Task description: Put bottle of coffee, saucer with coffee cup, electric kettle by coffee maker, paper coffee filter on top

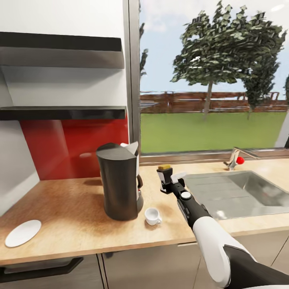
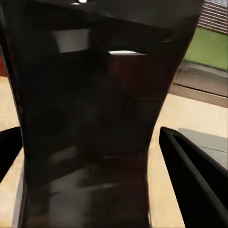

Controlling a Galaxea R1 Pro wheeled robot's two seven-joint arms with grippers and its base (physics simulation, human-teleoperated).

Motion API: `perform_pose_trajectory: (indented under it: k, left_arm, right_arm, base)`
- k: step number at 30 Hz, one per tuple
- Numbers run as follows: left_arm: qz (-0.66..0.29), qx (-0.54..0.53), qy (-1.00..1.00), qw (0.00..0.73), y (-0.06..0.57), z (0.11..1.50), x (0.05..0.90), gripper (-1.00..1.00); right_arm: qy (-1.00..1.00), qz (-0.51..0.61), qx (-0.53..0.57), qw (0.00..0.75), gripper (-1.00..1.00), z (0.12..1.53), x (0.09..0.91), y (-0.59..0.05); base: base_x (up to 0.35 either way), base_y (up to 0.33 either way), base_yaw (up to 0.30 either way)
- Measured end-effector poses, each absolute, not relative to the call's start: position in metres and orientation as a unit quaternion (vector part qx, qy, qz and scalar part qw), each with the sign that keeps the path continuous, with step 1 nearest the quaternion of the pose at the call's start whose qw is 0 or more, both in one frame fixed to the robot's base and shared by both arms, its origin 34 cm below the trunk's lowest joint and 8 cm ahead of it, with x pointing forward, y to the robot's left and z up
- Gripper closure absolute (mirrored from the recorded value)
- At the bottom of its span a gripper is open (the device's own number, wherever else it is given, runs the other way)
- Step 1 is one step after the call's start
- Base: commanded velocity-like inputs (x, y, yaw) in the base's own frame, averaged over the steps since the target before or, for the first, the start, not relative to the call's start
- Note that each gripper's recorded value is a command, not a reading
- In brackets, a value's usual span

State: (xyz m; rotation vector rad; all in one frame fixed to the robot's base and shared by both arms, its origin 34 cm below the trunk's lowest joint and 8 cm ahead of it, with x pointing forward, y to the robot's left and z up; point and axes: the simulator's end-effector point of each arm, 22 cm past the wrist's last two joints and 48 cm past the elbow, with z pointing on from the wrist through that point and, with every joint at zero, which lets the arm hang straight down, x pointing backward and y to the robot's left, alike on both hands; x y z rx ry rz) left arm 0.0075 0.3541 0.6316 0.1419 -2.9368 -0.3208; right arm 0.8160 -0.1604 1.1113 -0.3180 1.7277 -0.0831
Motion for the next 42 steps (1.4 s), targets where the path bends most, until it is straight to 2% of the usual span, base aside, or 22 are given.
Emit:
perform_pose_trajectory:
  k: [11, 42]
  left_arm:
    - [-0.108, 0.048, -0.989, 0.093, 0.353, 0.631, 0.008, -1.00]
    - [-0.108, 0.046, -0.988, 0.098, 0.355, 0.626, 0.008, -1.00]
  right_arm:
    - [0.757, -0.037, -0.138, 0.638, 1.00, 1.111, 0.817, -0.161]
    - [0.738, -0.021, -0.145, 0.659, 1.00, 1.101, 0.820, -0.149]
  base:
    - [0.039, 0.000, 0.250]
    - [0.000, 0.000, 0.003]
